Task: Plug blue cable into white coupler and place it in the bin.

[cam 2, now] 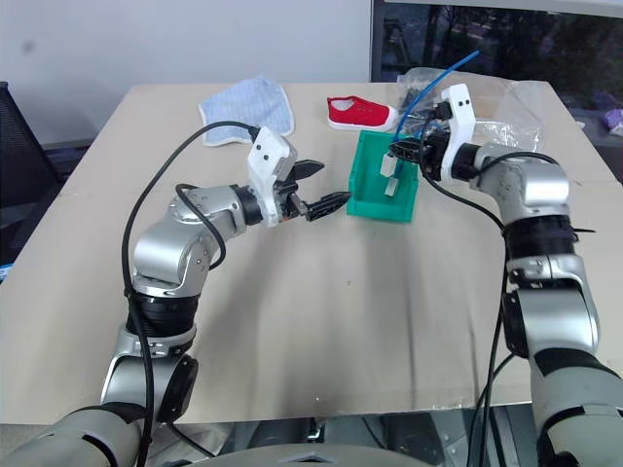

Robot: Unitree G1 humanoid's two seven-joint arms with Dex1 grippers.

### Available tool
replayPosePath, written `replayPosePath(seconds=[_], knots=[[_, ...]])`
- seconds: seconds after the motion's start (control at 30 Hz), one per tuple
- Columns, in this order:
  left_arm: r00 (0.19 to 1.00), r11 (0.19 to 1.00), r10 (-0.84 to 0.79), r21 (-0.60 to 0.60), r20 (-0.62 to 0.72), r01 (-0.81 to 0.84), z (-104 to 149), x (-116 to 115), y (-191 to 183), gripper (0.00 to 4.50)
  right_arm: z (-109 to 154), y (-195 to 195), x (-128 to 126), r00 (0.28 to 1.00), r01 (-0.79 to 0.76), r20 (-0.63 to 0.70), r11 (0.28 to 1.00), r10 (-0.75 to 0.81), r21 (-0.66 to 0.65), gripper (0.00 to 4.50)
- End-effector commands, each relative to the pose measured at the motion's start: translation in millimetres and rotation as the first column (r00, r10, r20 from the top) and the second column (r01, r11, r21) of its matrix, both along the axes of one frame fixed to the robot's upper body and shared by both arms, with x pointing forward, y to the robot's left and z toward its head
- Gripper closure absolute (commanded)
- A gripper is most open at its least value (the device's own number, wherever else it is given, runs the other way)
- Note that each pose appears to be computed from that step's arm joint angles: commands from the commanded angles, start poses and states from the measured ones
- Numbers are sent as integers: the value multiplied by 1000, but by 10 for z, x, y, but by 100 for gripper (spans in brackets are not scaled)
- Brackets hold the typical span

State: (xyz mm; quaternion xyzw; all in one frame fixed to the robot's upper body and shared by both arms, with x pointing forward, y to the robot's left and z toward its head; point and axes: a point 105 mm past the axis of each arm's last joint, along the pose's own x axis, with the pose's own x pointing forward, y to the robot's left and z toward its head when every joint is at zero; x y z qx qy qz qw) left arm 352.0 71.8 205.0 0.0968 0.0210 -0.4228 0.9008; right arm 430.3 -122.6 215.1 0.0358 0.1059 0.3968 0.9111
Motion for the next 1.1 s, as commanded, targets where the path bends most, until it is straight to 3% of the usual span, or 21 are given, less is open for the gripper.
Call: replayPosePath(seconds=[0.03, 0.2, 0.33, 0.43, 0.6, 0.83, 0.97, 1.1], knots=[[999, 999, 31, -24, 34, -30, 152, -49, -39, 0, 100, -74, 196, 991, 102, 92, 994, -97, -42, 238], [998, 999, 45, -20, 31, -45, 150, -75, -41, 0, 376, -384, 387, 902, 336, 296, 942, -314, -24, 7], [999, 999, 35, -22, 39, -35, 147, -101, -15, 0, 409, -558, 288, 864, 351, 389, 936, -320, -10, 2], [998, 1000, 16, -19, 57, -15, 119, -146, 26, 0, 343, -613, 38, 860, 286, 429, 957, -275, 39, 2], [994, 994, 86, -73, 59, -82, -116, -306, 343, 0, -26, -655, -833, 879, 90, 464, 994, -110, 65, 2], [995, 995, 86, -53, -42, -88, -855, -742, 545, 0, -854, -985, -1596, 979, 16, 206, 999, -8, -37, 2], [991, 992, 120, -23, -60, -121, -1149, -841, 628, 0, -1148, -1072, -1755, 996, -17, 90, 997, 24, -75, 2], [990, 992, 127, 16, -61, -126, -1300, -901, 660, 0, -1241, -1115, -1760, 997, -7, 79, 997, 13, -75, 2]])
